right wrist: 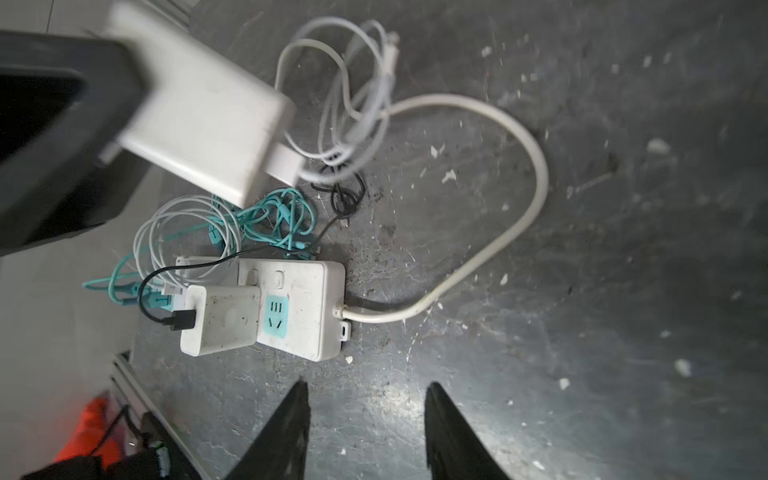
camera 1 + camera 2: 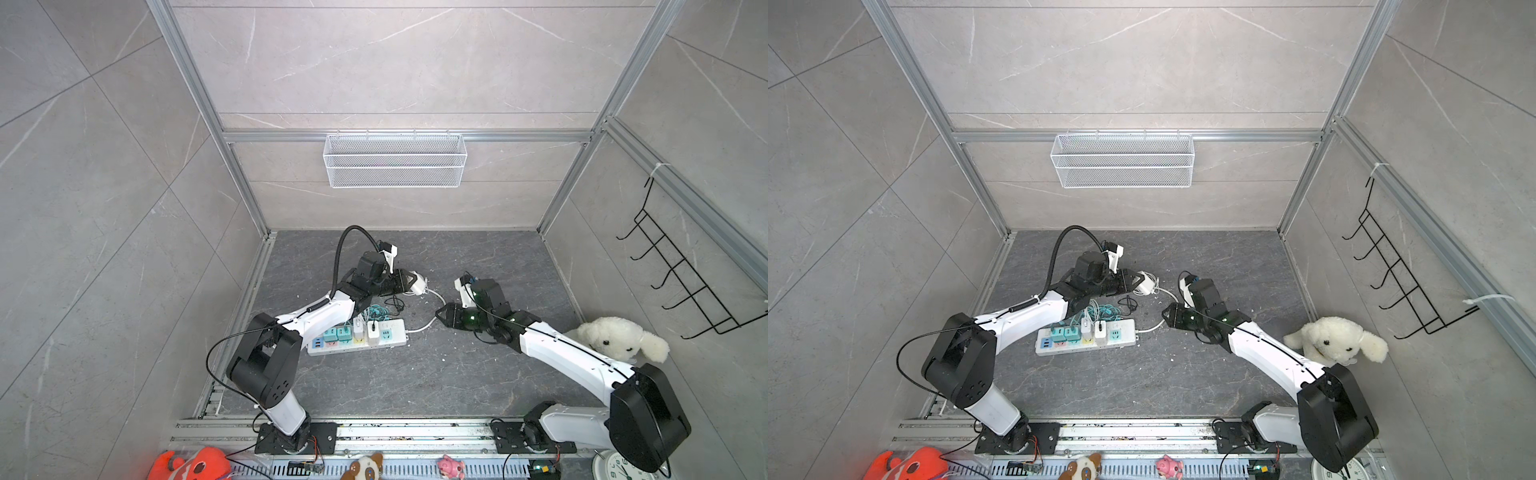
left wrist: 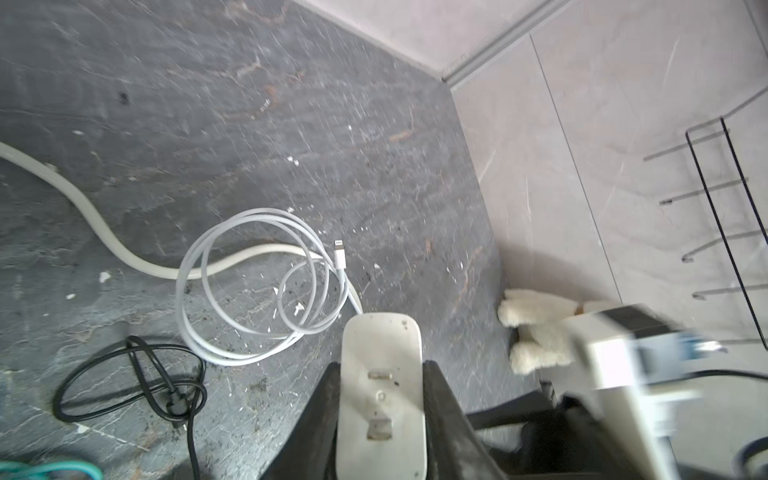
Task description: Insert the plug
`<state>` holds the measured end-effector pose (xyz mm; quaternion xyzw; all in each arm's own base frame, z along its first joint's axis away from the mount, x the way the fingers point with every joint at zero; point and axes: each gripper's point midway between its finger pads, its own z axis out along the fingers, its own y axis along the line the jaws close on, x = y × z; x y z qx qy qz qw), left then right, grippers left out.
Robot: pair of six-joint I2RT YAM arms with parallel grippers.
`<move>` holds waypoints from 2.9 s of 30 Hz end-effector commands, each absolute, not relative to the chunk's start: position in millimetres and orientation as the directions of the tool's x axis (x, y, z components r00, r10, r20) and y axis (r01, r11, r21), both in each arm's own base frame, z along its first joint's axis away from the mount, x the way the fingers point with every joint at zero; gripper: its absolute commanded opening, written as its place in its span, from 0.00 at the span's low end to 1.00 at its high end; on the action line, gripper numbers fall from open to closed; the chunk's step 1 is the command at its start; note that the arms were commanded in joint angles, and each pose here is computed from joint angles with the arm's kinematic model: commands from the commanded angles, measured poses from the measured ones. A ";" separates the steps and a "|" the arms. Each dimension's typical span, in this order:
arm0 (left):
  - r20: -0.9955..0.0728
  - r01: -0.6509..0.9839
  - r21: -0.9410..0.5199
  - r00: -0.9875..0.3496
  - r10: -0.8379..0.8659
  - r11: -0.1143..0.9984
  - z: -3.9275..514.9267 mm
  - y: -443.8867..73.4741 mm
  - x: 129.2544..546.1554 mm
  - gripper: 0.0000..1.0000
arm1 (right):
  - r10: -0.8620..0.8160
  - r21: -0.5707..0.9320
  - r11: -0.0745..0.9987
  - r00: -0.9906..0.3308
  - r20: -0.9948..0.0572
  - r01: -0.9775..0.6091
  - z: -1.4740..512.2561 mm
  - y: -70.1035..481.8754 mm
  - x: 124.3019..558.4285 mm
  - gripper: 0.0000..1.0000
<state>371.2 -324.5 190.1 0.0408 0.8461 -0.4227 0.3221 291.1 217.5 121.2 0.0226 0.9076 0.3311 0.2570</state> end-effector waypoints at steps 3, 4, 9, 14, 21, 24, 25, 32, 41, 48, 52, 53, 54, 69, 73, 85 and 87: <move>-0.637 0.368 -0.729 -0.672 -0.378 0.577 245.3 -328.5 379.2 0.00 | 0.419 0.805 0.572 -0.789 -0.449 -0.155 177.2 245.3 317.0 0.44; -0.633 0.362 -0.737 -0.666 -0.395 0.571 245.5 -328.9 379.7 0.00 | 0.429 0.821 0.548 -0.789 -0.440 -0.160 179.6 248.1 318.2 0.44; -0.590 0.340 -0.788 -0.656 -0.471 0.513 244.6 -331.1 379.9 0.00 | 0.471 0.887 0.432 -0.797 -0.378 -0.165 188.8 263.6 326.9 0.44; -0.573 0.322 -0.807 -0.631 -0.524 0.495 247.6 -325.3 376.5 0.00 | 0.485 0.906 0.388 -0.799 -0.357 -0.169 192.0 271.6 336.5 0.42; -0.556 0.311 -0.827 -0.585 -0.591 0.469 258.6 -308.9 371.2 0.00 | 0.488 0.913 0.366 -0.799 -0.352 -0.179 195.7 275.4 342.7 0.42; -0.550 0.316 -0.831 -0.580 -0.600 0.457 263.9 -306.9 369.2 0.00 | 0.499 0.918 0.349 -0.792 -0.351 -0.187 199.3 275.4 345.4 0.42; -0.548 0.319 -0.833 -0.580 -0.602 0.451 265.8 -307.1 368.8 0.00 | 0.500 0.918 0.346 -0.790 -0.355 -0.194 201.0 275.4 346.1 0.42; -0.517 0.340 -0.856 -0.594 -0.616 0.390 275.3 -313.7 368.1 0.00 | 0.524 0.926 0.308 -0.774 -0.356 -0.217 213.0 279.3 356.1 0.42; -0.513 0.339 -0.859 -0.577 -0.636 0.384 279.4 -305.1 363.1 0.00 | 0.551 0.935 0.234 -0.756 -0.353 -0.265 235.3 285.3 370.5 0.42; -0.480 0.339 -0.877 -0.590 -0.649 0.340 279.1 -305.3 364.2 0.00 | 0.552 0.939 0.195 -0.759 -0.344 -0.283 242.0 292.2 377.9 0.42; -0.437 0.331 -0.898 -0.605 -0.666 0.289 277.7 -306.0 366.7 0.00 | 0.561 0.947 0.140 -0.765 -0.317 -0.290 244.6 296.2 381.8 0.42; -0.422 0.325 -0.905 -0.611 -0.670 0.273 276.6 -305.9 367.6 0.00 | 0.565 0.947 0.125 -0.764 -0.312 -0.294 245.6 296.9 382.7 0.42; -0.406 0.320 -0.912 -0.617 -0.674 0.256 275.6 -305.8 368.5 0.00 | 0.570 0.947 0.111 -0.761 -0.309 -0.302 247.7 297.0 383.5 0.42; -0.379 0.314 -0.923 -0.640 -0.668 0.223 272.6 -307.4 368.0 0.00 | 0.586 0.937 0.086 -0.744 -0.322 -0.338 271.2 298.5 393.6 0.42; -0.379 0.309 -0.924 -0.647 -0.662 0.226 269.7 -308.5 368.2 0.00 | 0.583 0.932 0.076 -0.743 -0.329 -0.353 280.8 301.6 397.5 0.38; -0.366 0.297 -0.930 -0.673 -0.643 0.218 264.1 -316.0 370.6 0.00 | 0.575 0.916 0.062 -0.736 -0.357 -0.396 300.0 306.2 400.6 0.24; -0.366 0.297 -0.930 -0.678 -0.638 0.217 264.0 -318.1 371.4 0.00 | 0.568 0.915 0.072 -0.738 -0.365 -0.398 301.2 307.5 400.9 0.21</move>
